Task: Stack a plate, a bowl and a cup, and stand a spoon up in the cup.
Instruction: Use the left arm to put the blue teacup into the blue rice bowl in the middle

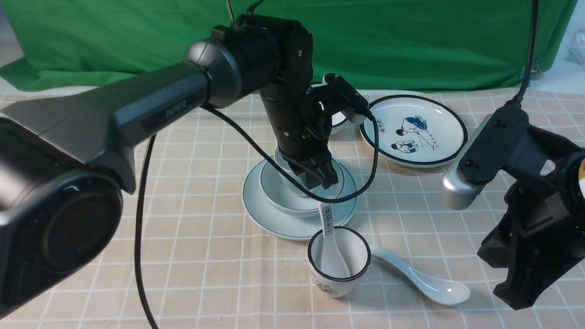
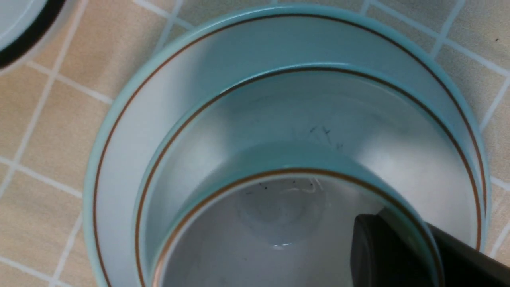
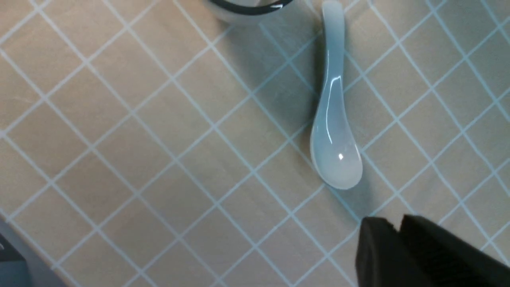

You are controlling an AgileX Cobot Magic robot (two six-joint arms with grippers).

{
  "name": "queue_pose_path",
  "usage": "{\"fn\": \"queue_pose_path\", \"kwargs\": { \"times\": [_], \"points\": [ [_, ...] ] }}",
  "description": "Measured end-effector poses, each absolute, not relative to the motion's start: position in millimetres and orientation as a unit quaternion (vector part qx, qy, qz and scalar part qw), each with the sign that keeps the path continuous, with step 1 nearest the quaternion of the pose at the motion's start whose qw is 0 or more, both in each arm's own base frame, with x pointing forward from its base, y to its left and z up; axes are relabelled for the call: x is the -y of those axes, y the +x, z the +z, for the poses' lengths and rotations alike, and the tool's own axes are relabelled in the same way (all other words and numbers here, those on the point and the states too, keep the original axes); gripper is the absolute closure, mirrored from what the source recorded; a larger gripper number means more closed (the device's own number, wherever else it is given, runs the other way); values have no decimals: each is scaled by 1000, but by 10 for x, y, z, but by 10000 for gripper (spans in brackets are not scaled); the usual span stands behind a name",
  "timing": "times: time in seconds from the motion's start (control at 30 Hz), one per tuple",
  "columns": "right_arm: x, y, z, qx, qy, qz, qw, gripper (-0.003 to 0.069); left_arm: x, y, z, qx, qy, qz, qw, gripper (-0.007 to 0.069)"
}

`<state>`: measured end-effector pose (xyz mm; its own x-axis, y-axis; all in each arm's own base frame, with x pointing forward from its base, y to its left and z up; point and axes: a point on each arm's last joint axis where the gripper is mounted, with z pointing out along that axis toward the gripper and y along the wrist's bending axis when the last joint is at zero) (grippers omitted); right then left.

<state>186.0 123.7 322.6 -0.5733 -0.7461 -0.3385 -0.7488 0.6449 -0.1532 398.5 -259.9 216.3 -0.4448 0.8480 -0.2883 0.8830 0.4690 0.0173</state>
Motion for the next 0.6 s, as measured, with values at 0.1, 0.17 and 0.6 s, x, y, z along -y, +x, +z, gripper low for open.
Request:
{"fn": "queue_pose_path", "kwargs": {
  "times": [0.1,0.17,0.6],
  "points": [
    [-1241,1866,3229,-889,-414,6,193,489,2608,3973,2164,-847,511,-75,126,527],
    [-1248,1875,3233,-890,-410,8,200,403,2613,3964,2172,-847,511,-81,123,445],
    [-1294,2393,2726,-914,-380,17,142,238,2400,3605,3192,-884,412,-107,192,216]
  ]
}}
